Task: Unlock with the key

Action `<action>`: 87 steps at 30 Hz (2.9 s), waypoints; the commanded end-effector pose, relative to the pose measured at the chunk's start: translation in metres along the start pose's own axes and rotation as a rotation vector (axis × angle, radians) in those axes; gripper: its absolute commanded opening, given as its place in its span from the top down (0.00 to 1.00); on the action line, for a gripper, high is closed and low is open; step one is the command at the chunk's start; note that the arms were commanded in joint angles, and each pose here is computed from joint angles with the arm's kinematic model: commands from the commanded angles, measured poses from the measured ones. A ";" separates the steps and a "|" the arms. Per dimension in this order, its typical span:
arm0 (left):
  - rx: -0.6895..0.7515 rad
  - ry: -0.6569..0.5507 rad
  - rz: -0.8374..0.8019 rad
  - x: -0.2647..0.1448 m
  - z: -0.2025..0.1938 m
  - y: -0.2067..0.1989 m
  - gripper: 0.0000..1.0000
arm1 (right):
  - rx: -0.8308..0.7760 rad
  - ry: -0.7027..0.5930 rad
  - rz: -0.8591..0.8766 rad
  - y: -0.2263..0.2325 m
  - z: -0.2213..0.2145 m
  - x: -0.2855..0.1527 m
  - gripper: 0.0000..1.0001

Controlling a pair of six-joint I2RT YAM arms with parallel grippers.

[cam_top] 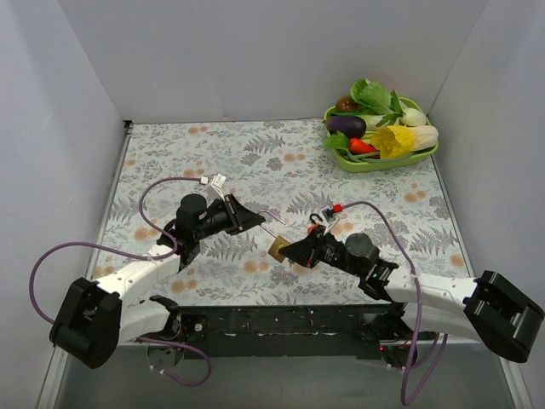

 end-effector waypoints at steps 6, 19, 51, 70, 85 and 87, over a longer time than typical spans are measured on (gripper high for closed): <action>0.025 0.155 0.113 0.001 -0.037 0.037 1.00 | 0.030 -0.085 -0.064 -0.026 -0.001 0.010 0.99; 0.041 0.265 0.254 0.005 -0.068 0.083 1.00 | 0.033 0.044 -0.174 -0.065 -0.044 0.030 0.99; 0.176 0.397 0.283 0.041 -0.063 0.113 1.00 | -0.055 0.039 -0.377 -0.096 -0.046 0.027 0.43; 0.284 0.606 0.221 0.088 -0.055 0.131 1.00 | -0.385 -0.232 -0.454 -0.061 0.047 -0.026 0.39; 0.362 0.772 0.337 0.106 -0.063 0.154 0.83 | -0.365 -0.303 -0.458 -0.053 0.060 -0.043 0.39; 0.379 0.751 0.351 0.107 -0.058 0.153 0.72 | -0.365 -0.306 -0.458 -0.052 0.061 -0.044 0.39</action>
Point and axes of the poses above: each gripper's point midway between its finger pads, its own x axis out along the fingers, its own y axis along the line the jaws close on, z = x × y, the point moved 2 cm from there along -x, back along the fingers, and after that the axes turned 11 degrees about x, right-handed, at the moved point
